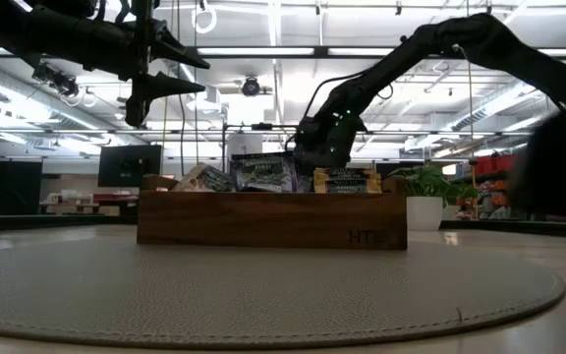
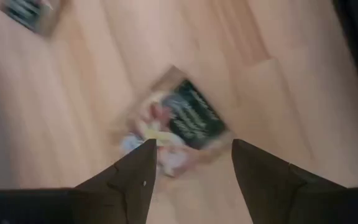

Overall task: Pick & Place Tea
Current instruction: Put the brown tea bag into the left section of the wooden organizer

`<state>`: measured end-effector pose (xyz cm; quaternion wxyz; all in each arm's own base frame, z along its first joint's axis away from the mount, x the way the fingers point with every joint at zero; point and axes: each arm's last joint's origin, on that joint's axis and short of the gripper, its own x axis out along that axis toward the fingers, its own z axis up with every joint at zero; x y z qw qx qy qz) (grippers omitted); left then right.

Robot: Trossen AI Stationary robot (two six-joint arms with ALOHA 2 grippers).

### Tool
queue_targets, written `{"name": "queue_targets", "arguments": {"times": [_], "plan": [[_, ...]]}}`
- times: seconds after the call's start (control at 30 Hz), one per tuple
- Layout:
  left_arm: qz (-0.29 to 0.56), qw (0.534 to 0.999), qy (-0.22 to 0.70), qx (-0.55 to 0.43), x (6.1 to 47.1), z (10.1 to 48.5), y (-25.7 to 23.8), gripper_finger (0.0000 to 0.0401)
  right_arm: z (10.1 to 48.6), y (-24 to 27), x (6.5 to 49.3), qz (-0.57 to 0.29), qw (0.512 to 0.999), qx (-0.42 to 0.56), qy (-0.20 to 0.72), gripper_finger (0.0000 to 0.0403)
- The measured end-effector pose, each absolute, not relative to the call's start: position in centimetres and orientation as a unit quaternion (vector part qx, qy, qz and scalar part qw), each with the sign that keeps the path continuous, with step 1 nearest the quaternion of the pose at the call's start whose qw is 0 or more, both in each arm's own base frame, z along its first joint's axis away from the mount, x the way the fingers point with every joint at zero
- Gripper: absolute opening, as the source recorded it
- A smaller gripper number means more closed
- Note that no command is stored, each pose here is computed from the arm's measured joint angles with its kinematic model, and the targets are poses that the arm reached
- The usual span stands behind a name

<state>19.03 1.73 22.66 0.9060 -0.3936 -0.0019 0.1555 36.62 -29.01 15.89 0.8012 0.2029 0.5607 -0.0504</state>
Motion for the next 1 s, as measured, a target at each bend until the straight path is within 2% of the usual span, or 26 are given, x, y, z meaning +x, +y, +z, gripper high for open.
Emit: {"name": "queue_targets", "arguments": {"times": [0.4, 0.83, 1.0], "plan": [[0.155, 0.901, -0.004, -0.404, 19.0, 22.7, 1.7, 0.0154, 14.2, -28.9, 36.1, -0.072, 0.789, 0.168, 0.586, 0.0187], [0.155, 0.896, -0.006, -0.416, 19.0, 22.7, 1.7, 0.0154, 14.4, -29.4, 37.0, -0.079, 0.815, 0.085, 0.568, 0.0225], [0.155, 0.895, -0.006, -0.419, 19.0, 22.7, 1.7, 0.0154, 14.4, -29.3, 36.9, -0.058, 0.818, 0.084, 0.566, 0.0228]]}}
